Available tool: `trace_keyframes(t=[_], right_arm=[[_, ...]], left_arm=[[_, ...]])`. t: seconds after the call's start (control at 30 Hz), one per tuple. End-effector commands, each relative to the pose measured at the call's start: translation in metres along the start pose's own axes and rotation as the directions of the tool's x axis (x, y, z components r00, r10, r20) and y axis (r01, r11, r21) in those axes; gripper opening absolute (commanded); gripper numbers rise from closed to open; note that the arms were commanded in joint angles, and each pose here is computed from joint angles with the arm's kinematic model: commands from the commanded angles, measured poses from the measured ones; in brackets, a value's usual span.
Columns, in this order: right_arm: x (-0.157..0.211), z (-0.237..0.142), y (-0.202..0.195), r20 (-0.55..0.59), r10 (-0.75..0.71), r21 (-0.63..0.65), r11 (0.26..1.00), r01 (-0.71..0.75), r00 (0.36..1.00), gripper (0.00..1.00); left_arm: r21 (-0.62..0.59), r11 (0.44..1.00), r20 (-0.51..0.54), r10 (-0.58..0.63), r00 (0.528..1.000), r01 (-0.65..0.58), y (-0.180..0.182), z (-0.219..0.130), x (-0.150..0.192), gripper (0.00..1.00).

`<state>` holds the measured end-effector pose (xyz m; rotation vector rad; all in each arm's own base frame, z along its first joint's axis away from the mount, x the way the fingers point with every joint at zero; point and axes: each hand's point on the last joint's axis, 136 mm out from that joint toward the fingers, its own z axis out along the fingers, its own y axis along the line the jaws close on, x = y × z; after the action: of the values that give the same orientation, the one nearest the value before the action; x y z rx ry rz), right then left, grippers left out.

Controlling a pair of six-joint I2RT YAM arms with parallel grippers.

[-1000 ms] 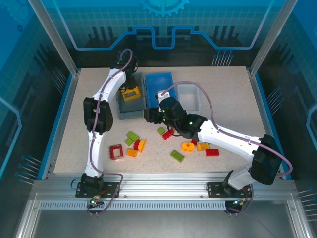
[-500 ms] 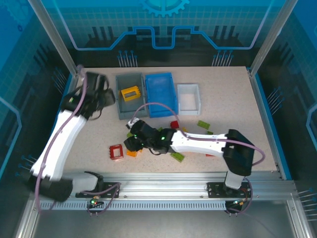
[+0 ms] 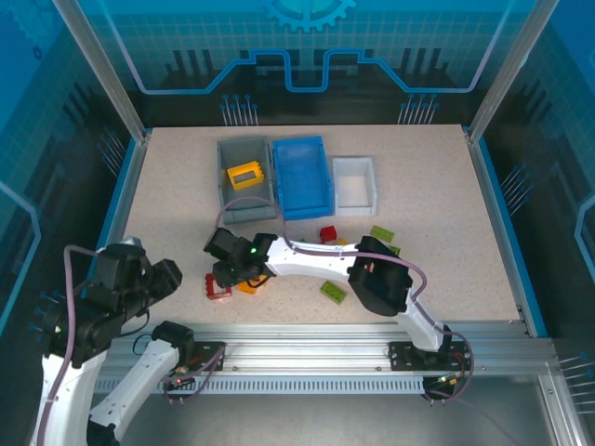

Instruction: Sort the legos into containers by color

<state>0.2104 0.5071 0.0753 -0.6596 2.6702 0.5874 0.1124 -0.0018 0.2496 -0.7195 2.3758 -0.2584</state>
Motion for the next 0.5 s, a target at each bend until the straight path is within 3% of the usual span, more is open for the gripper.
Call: trace_keyframes(t=[0.0, 0.2, 0.47], right_arm=[[0.015, 0.013, -0.008, -0.09, 0.058, 0.063, 0.997, -0.052, 0.994, 0.34], [0.017, 0.033, -0.009, -0.115, 0.086, 0.085, 0.993, -0.076, 0.99, 0.31], [0.011, 0.041, -0.009, -0.108, 0.114, 0.085, 0.991, -0.105, 0.988, 0.19]], left_arm=[[-0.036, 0.999, -0.051, -0.029, 0.998, 0.027, 0.013, -0.006, 0.015, 0.51], [-0.031, 0.999, -0.054, -0.028, 0.998, 0.026, 0.014, -0.006, 0.017, 0.51], [-0.022, 1.0, -0.048, -0.008, 0.999, 0.007, 0.013, -0.007, 0.016, 0.5]])
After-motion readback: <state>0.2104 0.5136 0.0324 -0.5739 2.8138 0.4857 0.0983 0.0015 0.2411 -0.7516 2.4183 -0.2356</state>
